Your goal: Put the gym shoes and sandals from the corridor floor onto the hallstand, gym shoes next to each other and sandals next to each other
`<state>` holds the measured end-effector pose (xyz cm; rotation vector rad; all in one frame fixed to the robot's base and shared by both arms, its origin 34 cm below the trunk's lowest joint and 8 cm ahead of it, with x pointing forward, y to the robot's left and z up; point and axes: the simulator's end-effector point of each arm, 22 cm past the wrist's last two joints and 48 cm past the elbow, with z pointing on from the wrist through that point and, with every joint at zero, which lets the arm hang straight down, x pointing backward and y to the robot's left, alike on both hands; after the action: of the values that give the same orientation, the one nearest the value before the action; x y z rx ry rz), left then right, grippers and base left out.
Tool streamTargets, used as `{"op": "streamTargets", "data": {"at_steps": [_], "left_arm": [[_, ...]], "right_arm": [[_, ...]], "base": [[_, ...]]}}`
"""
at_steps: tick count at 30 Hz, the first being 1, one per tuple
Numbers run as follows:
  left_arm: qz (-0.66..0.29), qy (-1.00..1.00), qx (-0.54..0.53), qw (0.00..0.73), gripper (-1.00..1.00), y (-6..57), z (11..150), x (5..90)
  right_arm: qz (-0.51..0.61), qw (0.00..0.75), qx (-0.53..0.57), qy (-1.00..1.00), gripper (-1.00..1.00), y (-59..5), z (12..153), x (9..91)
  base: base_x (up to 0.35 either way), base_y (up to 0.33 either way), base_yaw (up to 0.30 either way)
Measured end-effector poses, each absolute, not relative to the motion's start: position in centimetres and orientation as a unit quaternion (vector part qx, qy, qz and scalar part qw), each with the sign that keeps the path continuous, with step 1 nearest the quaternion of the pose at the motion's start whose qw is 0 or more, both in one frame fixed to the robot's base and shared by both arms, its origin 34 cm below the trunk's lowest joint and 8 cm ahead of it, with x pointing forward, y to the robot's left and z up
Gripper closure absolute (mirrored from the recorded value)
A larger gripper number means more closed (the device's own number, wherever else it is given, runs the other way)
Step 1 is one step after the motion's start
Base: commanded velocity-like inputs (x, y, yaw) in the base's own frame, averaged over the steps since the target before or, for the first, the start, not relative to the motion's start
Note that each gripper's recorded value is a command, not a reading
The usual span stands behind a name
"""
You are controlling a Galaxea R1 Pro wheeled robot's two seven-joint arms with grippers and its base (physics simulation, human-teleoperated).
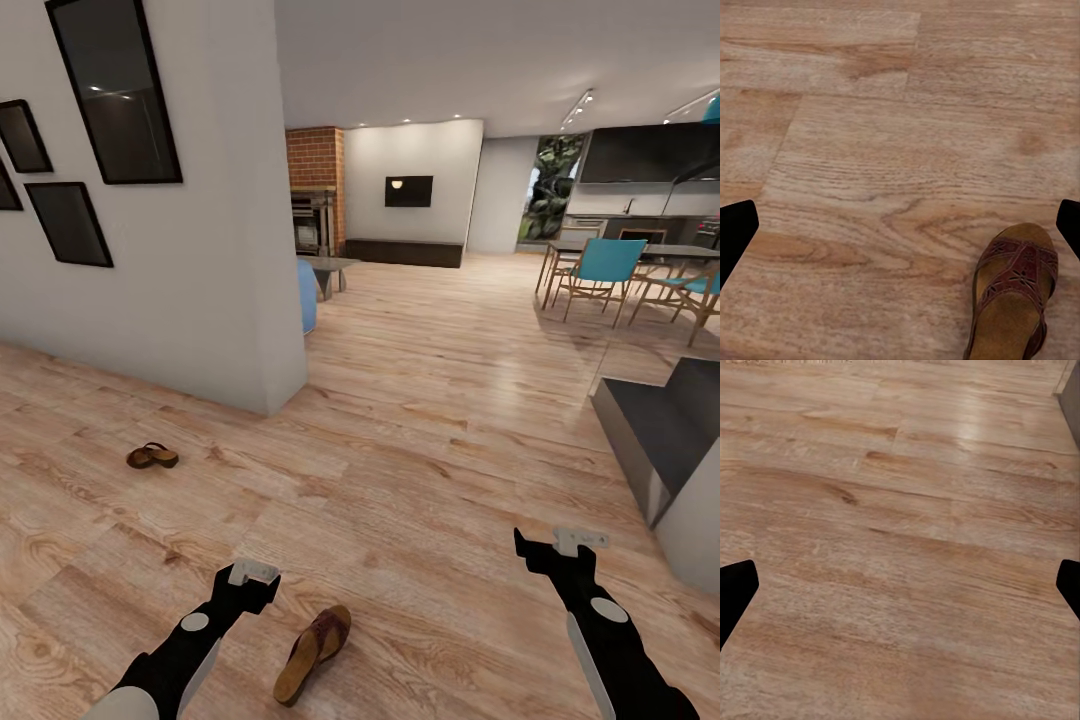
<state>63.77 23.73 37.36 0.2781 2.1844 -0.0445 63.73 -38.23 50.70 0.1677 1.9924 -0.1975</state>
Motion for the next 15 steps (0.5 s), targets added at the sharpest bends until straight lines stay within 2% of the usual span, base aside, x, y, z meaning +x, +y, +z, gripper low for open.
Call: {"op": "streamTargets", "data": {"at_steps": [7, 15], "left_arm": [[-0.019, 0.884, 0.113, 0.453, -1.00, 23.66, 37.33, 63.74], [-0.019, 0.884, 0.113, 0.453, -1.00, 23.62, 37.40, 63.80]], "right_arm": [[-0.084, 0.547, 0.069, 0.830, -1.00, -38.18, 51.83, 64.11], [-0.084, 0.548, 0.069, 0.830, -1.00, -38.18, 51.94, 64.14]], "base": [[0.028, -0.043, 0.000], [0.024, -0.210, 0.000]]}}
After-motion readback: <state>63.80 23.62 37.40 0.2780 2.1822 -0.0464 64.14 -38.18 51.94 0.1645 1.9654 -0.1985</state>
